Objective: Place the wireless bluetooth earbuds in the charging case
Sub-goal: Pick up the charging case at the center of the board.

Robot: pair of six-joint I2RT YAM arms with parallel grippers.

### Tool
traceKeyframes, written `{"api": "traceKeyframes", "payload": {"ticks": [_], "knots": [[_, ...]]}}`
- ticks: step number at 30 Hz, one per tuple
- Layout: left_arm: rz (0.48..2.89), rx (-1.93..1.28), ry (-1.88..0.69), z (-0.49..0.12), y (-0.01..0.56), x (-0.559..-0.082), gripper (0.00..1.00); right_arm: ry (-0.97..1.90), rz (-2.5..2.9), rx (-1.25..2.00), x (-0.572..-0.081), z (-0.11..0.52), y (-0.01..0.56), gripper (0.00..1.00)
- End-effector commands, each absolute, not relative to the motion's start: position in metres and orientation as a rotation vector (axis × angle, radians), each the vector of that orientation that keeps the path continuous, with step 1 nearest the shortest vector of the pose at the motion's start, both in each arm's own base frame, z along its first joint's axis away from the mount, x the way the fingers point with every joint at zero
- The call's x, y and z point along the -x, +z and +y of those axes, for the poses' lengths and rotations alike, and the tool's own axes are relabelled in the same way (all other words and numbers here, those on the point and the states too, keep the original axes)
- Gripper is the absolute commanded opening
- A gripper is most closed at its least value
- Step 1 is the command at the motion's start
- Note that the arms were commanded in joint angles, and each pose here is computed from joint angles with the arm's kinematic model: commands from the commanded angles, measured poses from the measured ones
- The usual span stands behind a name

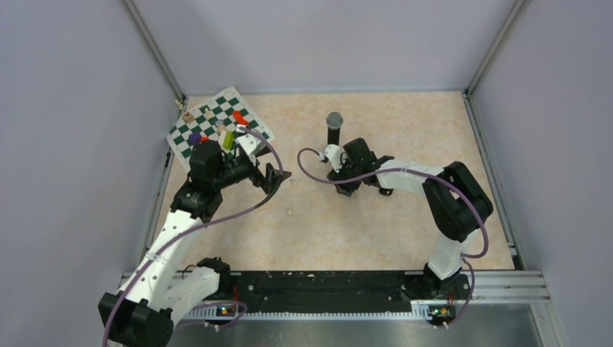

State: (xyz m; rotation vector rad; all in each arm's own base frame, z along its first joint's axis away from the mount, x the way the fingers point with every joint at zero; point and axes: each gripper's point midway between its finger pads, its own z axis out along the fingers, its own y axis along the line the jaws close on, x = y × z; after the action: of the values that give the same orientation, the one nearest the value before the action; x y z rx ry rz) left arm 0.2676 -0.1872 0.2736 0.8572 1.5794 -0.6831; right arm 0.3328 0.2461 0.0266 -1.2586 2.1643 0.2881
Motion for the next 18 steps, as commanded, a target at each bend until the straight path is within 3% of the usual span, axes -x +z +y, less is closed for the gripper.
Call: {"api": "traceKeyframes", "payload": {"ticks": [1,12,18], "knots": [[1.547,-0.85,-0.684,-0.189,0.278,-0.274,0.99,0.314,2.067,1.292,-0.333,0.257,0.053,0.32],[1.694,-0.677,-0.606,-0.179,0.257,-0.317,0.99,0.446,1.597,1.289,-0.294,0.268,0.194,0.3],[1.773,-0.728,-0.802,-0.205,0.249,-0.318,0.99,0.284,1.287,1.328,-0.27,0.269,0.243,0.28]]}}
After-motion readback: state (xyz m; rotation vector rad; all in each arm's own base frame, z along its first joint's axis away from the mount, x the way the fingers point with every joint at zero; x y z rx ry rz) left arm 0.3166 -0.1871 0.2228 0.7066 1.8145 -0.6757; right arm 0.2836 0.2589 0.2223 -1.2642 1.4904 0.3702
